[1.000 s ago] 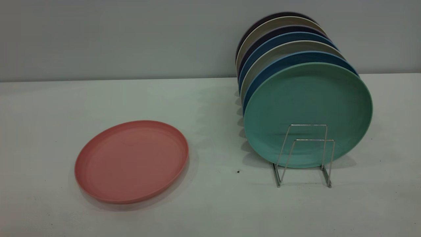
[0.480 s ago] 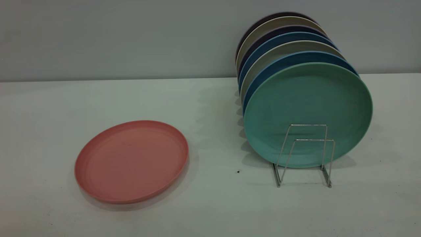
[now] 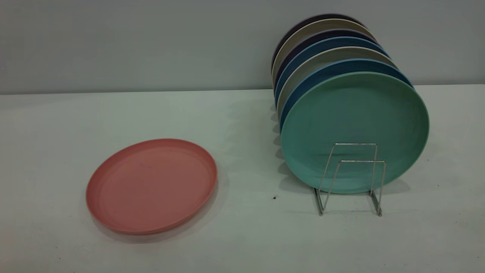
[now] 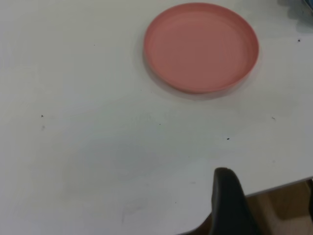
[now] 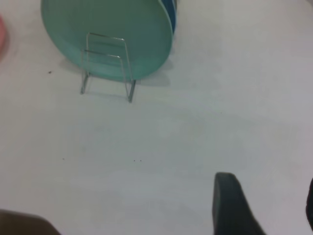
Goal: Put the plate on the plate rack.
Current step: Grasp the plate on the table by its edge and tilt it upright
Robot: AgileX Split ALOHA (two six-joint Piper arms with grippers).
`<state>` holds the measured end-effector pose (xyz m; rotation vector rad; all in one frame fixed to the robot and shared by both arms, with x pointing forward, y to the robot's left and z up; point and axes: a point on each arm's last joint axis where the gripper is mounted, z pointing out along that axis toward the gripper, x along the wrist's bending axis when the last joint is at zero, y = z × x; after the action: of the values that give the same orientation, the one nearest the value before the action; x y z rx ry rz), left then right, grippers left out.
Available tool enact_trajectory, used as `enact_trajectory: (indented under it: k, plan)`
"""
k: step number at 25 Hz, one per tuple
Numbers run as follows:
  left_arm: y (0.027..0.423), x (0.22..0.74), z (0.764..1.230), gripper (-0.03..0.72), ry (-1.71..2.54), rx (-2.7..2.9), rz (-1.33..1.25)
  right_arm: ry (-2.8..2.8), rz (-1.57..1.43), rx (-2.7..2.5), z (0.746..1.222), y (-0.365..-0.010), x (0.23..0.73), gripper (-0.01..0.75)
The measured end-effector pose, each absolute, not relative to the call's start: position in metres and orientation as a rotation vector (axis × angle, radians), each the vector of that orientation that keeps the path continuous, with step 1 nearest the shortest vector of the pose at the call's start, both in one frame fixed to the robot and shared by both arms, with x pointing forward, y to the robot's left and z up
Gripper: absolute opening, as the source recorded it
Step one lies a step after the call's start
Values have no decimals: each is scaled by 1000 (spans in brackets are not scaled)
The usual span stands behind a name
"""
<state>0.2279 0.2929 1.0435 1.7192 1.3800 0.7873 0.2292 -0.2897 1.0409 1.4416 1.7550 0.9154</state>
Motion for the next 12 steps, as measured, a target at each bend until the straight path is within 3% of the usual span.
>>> enact_trajectory:
  k: [12]
  plan:
    - [291,228,1044,425,1372,1716,768,1765,959,1448,1041,-287,229,384]
